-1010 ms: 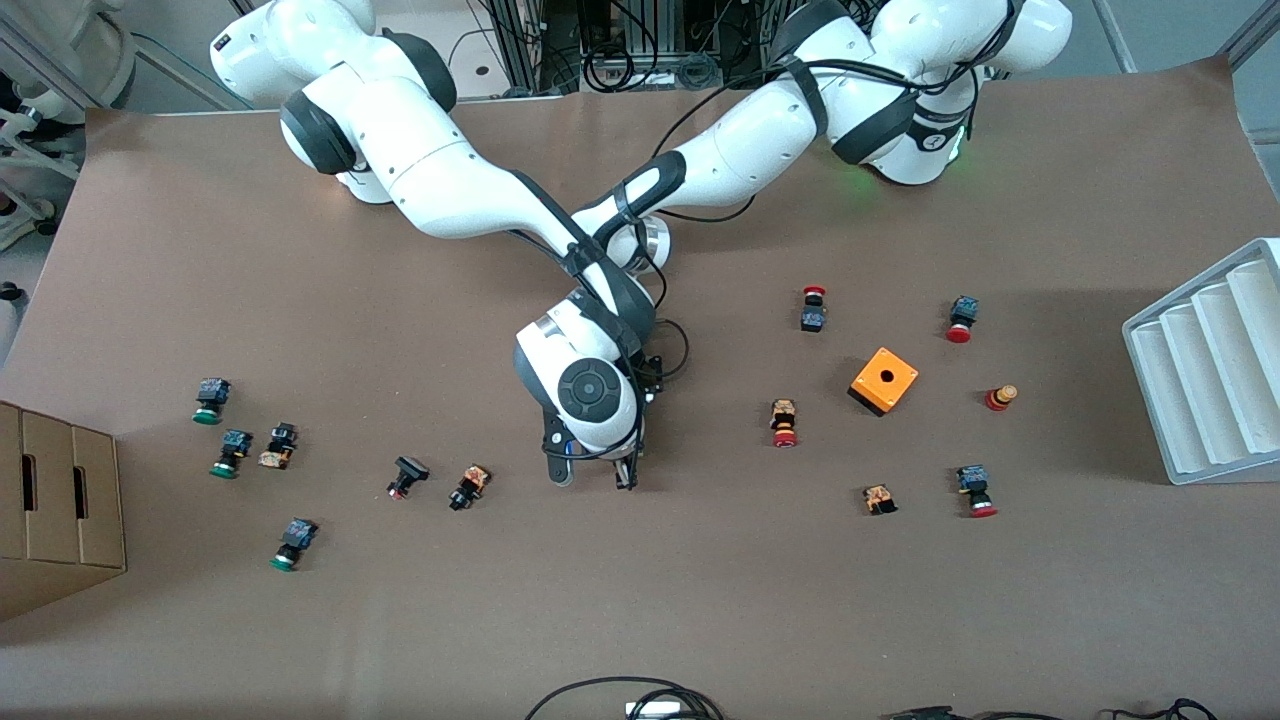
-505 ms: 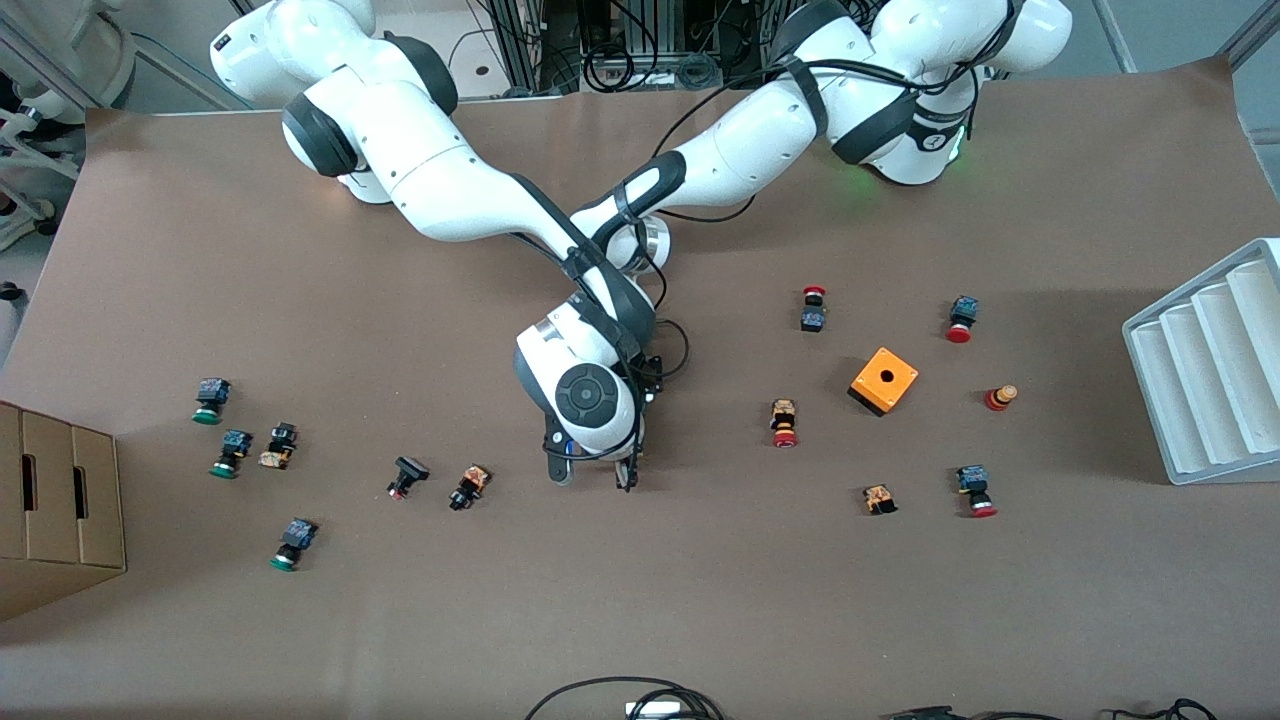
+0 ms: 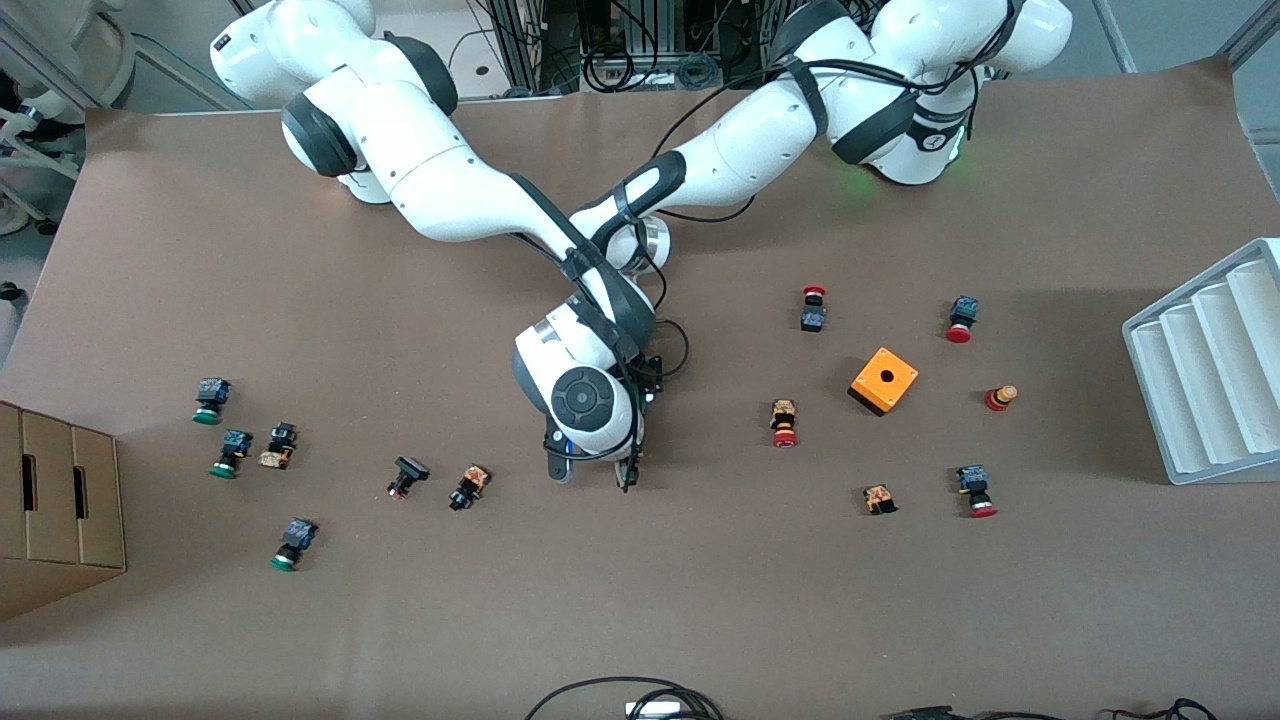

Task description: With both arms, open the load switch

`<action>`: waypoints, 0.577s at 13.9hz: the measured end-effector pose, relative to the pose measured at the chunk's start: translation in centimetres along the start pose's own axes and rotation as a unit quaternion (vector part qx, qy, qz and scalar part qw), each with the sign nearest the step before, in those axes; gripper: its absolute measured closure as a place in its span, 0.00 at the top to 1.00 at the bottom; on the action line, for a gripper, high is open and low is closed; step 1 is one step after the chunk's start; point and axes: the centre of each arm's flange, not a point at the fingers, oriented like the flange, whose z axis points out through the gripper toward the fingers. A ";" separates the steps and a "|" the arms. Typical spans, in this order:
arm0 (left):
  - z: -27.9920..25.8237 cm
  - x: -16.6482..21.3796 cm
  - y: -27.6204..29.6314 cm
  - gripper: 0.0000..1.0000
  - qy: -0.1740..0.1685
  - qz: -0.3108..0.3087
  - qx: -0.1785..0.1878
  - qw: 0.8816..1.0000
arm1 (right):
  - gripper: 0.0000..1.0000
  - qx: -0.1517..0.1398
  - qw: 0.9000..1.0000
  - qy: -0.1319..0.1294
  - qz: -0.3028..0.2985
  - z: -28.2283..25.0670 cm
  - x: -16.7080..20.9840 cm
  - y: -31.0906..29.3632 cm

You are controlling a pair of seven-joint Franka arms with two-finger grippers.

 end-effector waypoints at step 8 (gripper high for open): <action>0.0 0.0 0.0 0.53 0.000 0.000 0.000 1.000 | 0.30 0.000 1.000 -0.002 0.008 -0.2 0.3 -0.3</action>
